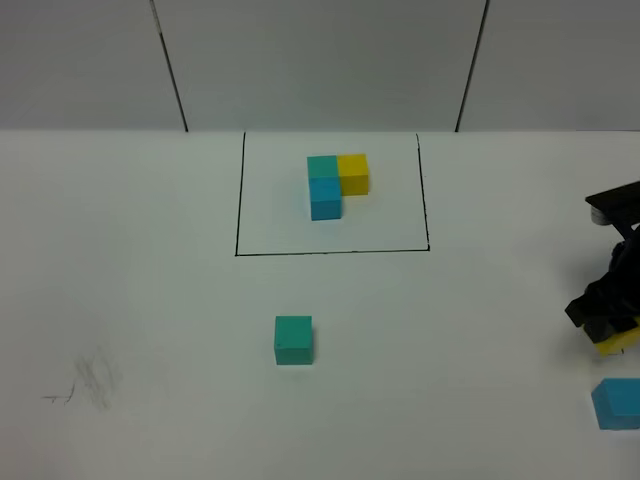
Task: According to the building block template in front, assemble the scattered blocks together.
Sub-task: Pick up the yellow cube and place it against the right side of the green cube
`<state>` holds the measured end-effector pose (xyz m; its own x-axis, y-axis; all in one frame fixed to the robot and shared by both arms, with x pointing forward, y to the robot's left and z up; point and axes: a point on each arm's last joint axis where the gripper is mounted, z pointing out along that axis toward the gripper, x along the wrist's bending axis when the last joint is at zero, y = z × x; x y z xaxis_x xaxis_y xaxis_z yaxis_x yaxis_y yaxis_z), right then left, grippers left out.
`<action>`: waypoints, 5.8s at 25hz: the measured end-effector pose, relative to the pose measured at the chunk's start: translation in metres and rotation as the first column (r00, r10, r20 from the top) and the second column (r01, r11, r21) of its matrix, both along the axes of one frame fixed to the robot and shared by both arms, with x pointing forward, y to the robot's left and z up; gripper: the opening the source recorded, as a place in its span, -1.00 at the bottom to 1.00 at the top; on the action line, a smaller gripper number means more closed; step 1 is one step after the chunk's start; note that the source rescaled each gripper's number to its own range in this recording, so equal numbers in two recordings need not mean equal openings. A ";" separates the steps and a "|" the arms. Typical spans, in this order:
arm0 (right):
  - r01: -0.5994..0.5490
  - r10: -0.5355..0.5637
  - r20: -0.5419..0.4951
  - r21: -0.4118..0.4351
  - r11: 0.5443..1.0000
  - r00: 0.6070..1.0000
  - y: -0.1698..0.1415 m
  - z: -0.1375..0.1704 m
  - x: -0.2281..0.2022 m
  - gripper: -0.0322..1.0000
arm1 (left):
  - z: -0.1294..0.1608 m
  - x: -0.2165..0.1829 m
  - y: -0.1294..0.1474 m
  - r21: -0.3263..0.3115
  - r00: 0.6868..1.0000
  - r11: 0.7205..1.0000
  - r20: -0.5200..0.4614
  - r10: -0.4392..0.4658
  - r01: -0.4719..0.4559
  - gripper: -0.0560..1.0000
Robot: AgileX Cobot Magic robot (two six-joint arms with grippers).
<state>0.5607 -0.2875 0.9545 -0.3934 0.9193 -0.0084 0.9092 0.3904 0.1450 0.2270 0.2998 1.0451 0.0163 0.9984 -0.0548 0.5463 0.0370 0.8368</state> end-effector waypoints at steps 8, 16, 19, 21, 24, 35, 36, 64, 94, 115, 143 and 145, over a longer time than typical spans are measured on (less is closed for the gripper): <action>-0.652 0.662 0.170 -0.120 0.749 0.730 0.100 0.062 -0.028 -0.54 | 0.000 0.000 0.000 0.000 1.000 1.000 0.000 0.000 0.000 0.23; -0.870 0.879 0.123 -0.130 0.475 0.461 0.192 0.056 -0.027 -0.55 | 0.000 0.000 0.000 -0.001 1.000 1.000 0.000 0.001 -0.001 0.23; -0.902 0.907 0.058 -0.100 0.421 0.417 0.214 0.046 -0.019 -0.55 | 0.000 0.000 0.000 -0.001 1.000 1.000 0.000 0.001 -0.001 0.23; -0.912 0.916 0.029 -0.090 0.401 0.400 0.226 0.041 -0.013 -0.55 | 0.000 0.000 0.000 0.000 1.000 1.000 0.000 0.000 0.000 0.23; -0.914 0.917 -0.006 -0.082 0.397 0.398 0.240 0.030 -0.009 -0.55 | 0.000 0.000 0.000 0.000 1.000 1.000 0.000 0.000 0.000 0.23; -0.894 0.898 -0.033 -0.108 0.434 0.439 0.257 -0.002 -0.003 -0.55 | 0.000 0.000 0.000 0.000 1.000 1.000 0.000 0.000 0.000 0.23; -0.893 0.897 -0.029 -0.110 0.436 0.441 0.258 -0.004 -0.003 -0.55 | 0.000 0.000 0.000 0.000 1.000 1.000 0.000 0.000 0.000 0.23; -0.910 0.916 0.014 -0.109 0.400 0.401 0.283 -0.022 0.005 -0.55 | 0.000 0.000 0.000 0.000 1.000 1.000 0.000 0.000 0.000 0.23; -0.942 0.948 -0.007 -0.114 0.317 0.319 0.285 -0.052 0.011 -0.55 | 0.000 0.000 0.000 0.000 1.000 1.000 0.000 0.000 0.000 0.23; -0.918 0.919 -0.048 -0.089 0.386 0.391 0.262 -0.055 0.026 -0.55 | 0.000 0.000 0.000 0.000 1.000 1.000 -0.001 0.000 0.000 0.23; 0.105 -0.098 0.225 -0.019 0.994 0.969 0.072 0.065 -0.030 0.80 | 0.000 0.000 0.000 0.000 1.000 1.000 -0.001 0.000 0.000 0.23; 0.188 -0.182 0.269 0.004 0.982 0.946 0.048 0.069 -0.049 0.80 | 0.000 0.000 0.000 0.000 1.000 1.000 -0.001 0.000 0.000 0.23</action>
<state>0.5116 -0.2392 1.0236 -0.1972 0.9742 -0.1100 0.8949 0.2247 0.3856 0.2271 0.2998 1.0448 0.0160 0.9984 -0.0545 0.5472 0.0369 0.8362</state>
